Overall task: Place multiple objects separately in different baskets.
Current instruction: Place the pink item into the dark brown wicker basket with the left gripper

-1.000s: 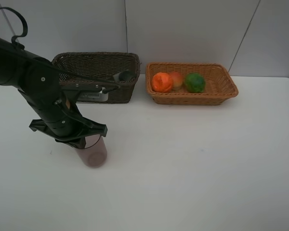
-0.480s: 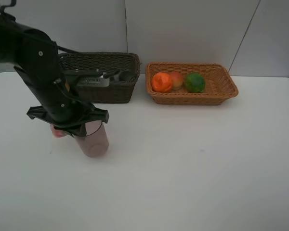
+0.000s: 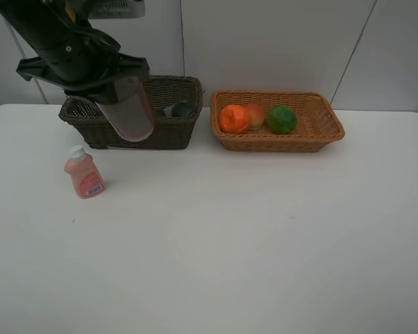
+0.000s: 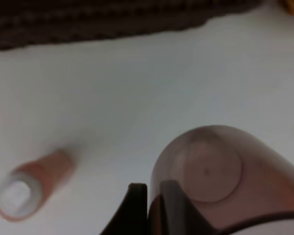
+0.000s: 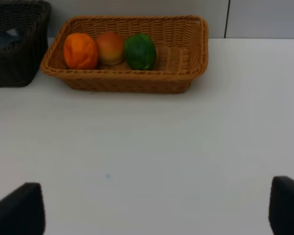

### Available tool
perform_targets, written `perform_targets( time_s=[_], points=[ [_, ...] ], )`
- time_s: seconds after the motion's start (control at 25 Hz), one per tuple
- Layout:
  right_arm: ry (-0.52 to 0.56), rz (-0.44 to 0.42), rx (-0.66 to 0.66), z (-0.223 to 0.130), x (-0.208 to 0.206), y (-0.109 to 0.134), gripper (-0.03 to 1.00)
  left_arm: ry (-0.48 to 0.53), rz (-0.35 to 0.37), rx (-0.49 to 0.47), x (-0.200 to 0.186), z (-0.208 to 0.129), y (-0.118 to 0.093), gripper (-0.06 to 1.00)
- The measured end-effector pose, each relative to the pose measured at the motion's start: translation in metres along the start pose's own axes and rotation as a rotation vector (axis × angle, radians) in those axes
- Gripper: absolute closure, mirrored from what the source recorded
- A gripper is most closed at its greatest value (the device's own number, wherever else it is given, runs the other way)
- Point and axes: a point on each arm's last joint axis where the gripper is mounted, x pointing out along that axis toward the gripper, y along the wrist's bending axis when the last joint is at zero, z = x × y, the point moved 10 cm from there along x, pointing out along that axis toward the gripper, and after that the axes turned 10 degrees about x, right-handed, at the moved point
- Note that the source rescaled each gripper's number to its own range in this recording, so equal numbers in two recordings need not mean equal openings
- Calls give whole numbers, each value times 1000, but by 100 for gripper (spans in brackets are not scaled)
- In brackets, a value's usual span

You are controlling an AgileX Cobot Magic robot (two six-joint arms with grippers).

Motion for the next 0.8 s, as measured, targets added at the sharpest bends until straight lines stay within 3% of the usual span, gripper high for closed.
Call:
perform_targets(
  time_s=[0.32,0.52,0.8],
  points=[
    [0,0,1,0,0,0,-1,-206,153,28,8,48,76,94],
    [0,1,1,0,0,0,-1,-295,140,46,39,67,87,94],
    [0,1,1,0,0,0,-1,-321,104,58,103,66,97,94]
  ],
)
